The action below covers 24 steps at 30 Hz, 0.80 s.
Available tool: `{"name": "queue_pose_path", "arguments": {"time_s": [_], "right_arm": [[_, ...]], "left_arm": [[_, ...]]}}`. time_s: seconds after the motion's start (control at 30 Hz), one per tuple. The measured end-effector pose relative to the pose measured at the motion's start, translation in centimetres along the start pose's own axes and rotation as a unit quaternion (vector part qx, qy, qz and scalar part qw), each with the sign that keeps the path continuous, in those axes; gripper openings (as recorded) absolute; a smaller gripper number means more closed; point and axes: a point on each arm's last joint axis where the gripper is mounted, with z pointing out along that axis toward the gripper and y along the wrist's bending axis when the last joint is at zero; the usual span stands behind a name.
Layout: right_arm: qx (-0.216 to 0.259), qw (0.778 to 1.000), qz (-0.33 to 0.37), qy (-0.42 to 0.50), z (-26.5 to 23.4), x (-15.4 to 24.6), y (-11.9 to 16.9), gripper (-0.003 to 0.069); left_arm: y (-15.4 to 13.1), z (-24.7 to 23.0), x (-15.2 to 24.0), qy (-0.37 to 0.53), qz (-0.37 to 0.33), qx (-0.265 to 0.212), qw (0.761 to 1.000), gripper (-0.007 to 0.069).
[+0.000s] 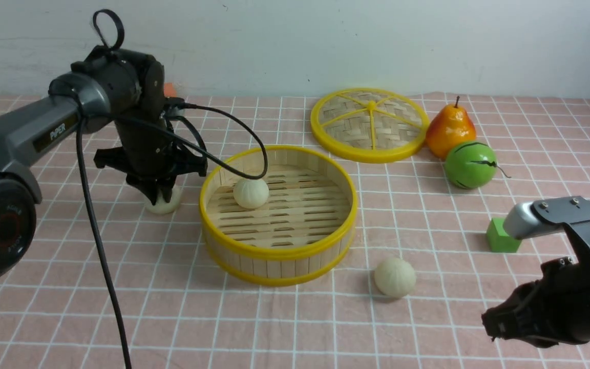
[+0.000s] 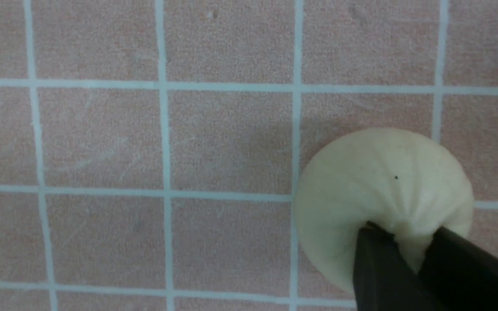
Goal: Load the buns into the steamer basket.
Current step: Use the left arm to grab a steamed stuffed bun, then use the left arm to put the steamed stuffed bun into the steamer
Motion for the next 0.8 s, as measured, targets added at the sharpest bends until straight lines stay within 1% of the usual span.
{"name": "queue_pose_path", "arguments": {"time_s": [0.03,0.07,0.1,0.2,0.3,0.33,0.37,0.43,0.47,0.5,0.53,0.6,0.63,0.67,0.7,0.77,0.8], "right_arm": [[0.000,1.000,0.000,0.000,0.0,0.0,0.0,0.0042],[0.000,1.000,0.000,0.000,0.0,0.0,0.0,0.0042],[0.000,1.000,0.000,0.000,0.0,0.0,0.0,0.0042],[0.000,1.000,0.000,0.000,0.0,0.0,0.0,0.0042],[0.000,1.000,0.000,0.000,0.0,0.0,0.0,0.0042],[0.000,1.000,0.000,0.000,0.0,0.0,0.0,0.0042],[0.000,1.000,0.000,0.000,0.0,0.0,0.0,0.0042],[0.000,1.000,0.000,0.000,0.0,0.0,0.0,0.0042],[0.000,1.000,0.000,0.000,0.0,0.0,0.0,0.0042],[0.000,1.000,0.000,0.000,0.0,0.0,0.0,0.0042],[0.000,1.000,0.000,0.000,0.0,0.0,0.0,0.0042],[0.000,1.000,0.000,0.000,0.0,0.0,0.0,0.0042],[0.000,1.000,0.000,0.000,0.0,0.0,0.0,0.0043],[0.000,1.000,0.000,0.000,0.0,0.0,0.0,0.0044],[0.000,1.000,0.000,0.000,0.0,0.0,0.0,0.0044],[0.000,1.000,0.000,0.000,0.0,0.0,0.0,0.0046],[0.000,1.000,-0.004,0.000,0.0,0.0,0.0,0.0046]], "left_arm": [[0.0,0.0,0.0,-0.001,0.000,0.000,1.000,0.0067],[0.1,-0.2,-0.2,-0.009,0.003,-0.005,1.000,0.0010],[0.2,-0.3,-0.2,-0.012,0.005,-0.007,1.000,-0.0008],[0.2,-0.8,-0.3,-0.017,0.005,-0.008,1.000,-0.0013],[0.1,-3.1,-0.6,-0.035,0.005,-0.003,0.999,-0.0013],[-0.4,-5.2,-0.7,-0.054,0.009,0.001,0.998,-0.0013],[-0.5,-5.8,-0.7,-0.060,0.010,0.003,0.998,-0.0013],[-2.3,-10.5,-0.4,-0.096,0.025,0.018,0.995,-0.0013],[-2.9,-11.6,-0.2,-0.103,0.031,0.025,0.994,-0.0013],[-4.1,-13.4,0.3,-0.109,0.040,0.038,0.993,-0.0013],[-4.8,-14.5,0.7,-0.115,0.047,0.048,0.991,-0.0013],[-7.4,-15.9,2.1,-0.113,0.072,0.070,0.988,-0.0013],[-8.6,-16.0,2.8,-0.107,0.086,0.078,0.987,-0.0013],[-10.7,-15.2,4.0,-0.097,0.107,0.090,0.985,-0.0013],[-11.0,-15.2,4.1,-0.099,0.106,0.092,0.985,-0.0013],[-12.9,-13.0,5.4,-0.082,0.122,0.099,0.984,-0.0013],[-13.8,-11.0,6.3,-0.066,0.125,0.099,0.985,-0.0013]]}}
